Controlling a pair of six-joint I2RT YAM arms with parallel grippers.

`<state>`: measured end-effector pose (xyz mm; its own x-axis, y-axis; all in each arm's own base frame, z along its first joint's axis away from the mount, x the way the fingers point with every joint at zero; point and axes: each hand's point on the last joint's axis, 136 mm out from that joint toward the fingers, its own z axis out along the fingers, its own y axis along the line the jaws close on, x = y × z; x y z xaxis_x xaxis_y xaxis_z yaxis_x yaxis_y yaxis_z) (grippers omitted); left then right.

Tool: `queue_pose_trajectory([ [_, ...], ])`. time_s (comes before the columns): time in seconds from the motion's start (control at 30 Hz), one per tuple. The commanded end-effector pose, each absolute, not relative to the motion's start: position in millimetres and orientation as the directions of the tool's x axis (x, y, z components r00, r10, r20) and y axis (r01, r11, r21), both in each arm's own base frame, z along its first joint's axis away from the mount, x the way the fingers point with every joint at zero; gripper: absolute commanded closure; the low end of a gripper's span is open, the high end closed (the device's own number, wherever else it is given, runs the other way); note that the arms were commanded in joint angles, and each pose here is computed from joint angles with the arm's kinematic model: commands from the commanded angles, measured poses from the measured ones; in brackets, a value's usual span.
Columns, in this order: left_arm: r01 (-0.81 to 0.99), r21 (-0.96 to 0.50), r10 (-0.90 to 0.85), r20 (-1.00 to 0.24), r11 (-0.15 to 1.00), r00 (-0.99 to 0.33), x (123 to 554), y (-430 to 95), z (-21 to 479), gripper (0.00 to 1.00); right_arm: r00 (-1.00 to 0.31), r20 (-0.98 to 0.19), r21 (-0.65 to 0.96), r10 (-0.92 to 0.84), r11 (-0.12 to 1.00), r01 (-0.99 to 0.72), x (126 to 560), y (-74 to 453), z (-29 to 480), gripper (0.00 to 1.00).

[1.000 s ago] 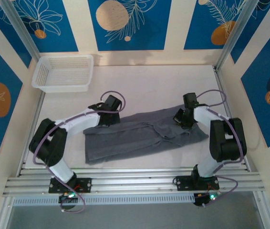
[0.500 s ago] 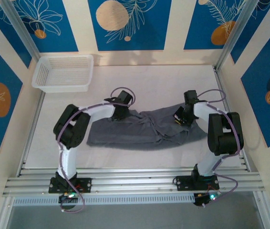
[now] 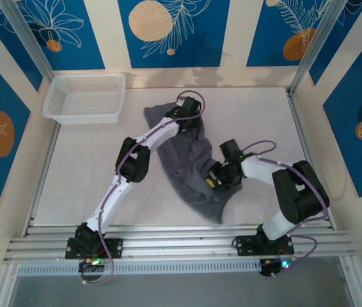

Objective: Fold the inside-out t-shirt

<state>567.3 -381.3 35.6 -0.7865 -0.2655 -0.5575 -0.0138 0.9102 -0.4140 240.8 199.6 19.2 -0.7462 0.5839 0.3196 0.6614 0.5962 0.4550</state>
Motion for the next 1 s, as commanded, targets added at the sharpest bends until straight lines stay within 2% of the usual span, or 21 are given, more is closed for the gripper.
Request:
queue_pose_trajectory([
  [0.0,-0.049,-0.381,-0.241,-0.475,0.923,-0.846,558,-369,-2,1.00,-0.689,0.471,0.473,0.551,0.501,0.725,222,256,24,0.94],
  [0.17,-0.015,-0.429,-0.254,-0.506,0.903,-0.824,573,-365,27,1.00,-0.829,0.380,0.568,0.410,0.603,0.559,232,323,50,0.94],
  [0.27,0.033,-0.431,-0.238,-0.560,0.902,-0.794,583,-353,75,1.00,-0.883,0.290,0.638,0.369,0.613,0.465,240,335,75,0.92],
  [0.3,0.055,-0.435,-0.231,-0.576,0.899,-0.784,584,-349,94,0.96,-0.906,0.237,0.667,0.351,0.619,0.415,243,336,87,0.92],
  [0.4,0.126,-0.453,-0.213,-0.624,0.882,-0.752,576,-335,161,0.81,-0.947,-0.017,0.681,0.322,0.697,0.225,246,316,123,0.89],
  [0.43,0.148,-0.461,-0.209,-0.635,0.875,-0.743,566,-331,182,0.76,-0.943,-0.141,0.654,0.303,0.743,0.141,247,303,131,0.88],
  [0.53,0.198,-0.498,-0.225,-0.665,0.844,-0.712,527,-313,227,0.63,-0.876,-0.427,0.488,0.225,0.873,-0.014,250,248,140,0.84],
  [0.57,0.207,-0.513,-0.237,-0.669,0.833,-0.705,509,-306,236,0.60,-0.859,-0.474,0.416,0.196,0.909,-0.022,249,225,135,0.81],
  [0.6,0.206,-0.524,-0.250,-0.670,0.827,-0.699,495,-297,243,0.57,-0.858,-0.478,0.372,0.188,0.928,-0.003,249,206,126,0.72],
  [0.7,0.170,-0.534,-0.278,-0.654,0.828,-0.703,441,-264,241,0.51,-0.912,-0.358,0.403,0.201,0.914,0.043,241,173,101,0.70],
  [0.8,0.123,-0.523,-0.271,-0.610,0.843,-0.744,388,-234,215,0.48,-0.952,-0.208,0.474,0.223,0.875,0.101,230,166,78,0.64],
  [0.87,0.116,-0.495,-0.228,-0.580,0.861,-0.783,350,-215,193,0.48,-0.970,-0.136,0.478,0.199,0.871,0.112,222,166,63,0.56],
  [0.97,0.115,-0.435,-0.156,-0.539,0.893,-0.828,302,-189,163,0.47,-0.983,-0.044,0.457,0.177,0.879,0.138,212,169,43,0.55],
])
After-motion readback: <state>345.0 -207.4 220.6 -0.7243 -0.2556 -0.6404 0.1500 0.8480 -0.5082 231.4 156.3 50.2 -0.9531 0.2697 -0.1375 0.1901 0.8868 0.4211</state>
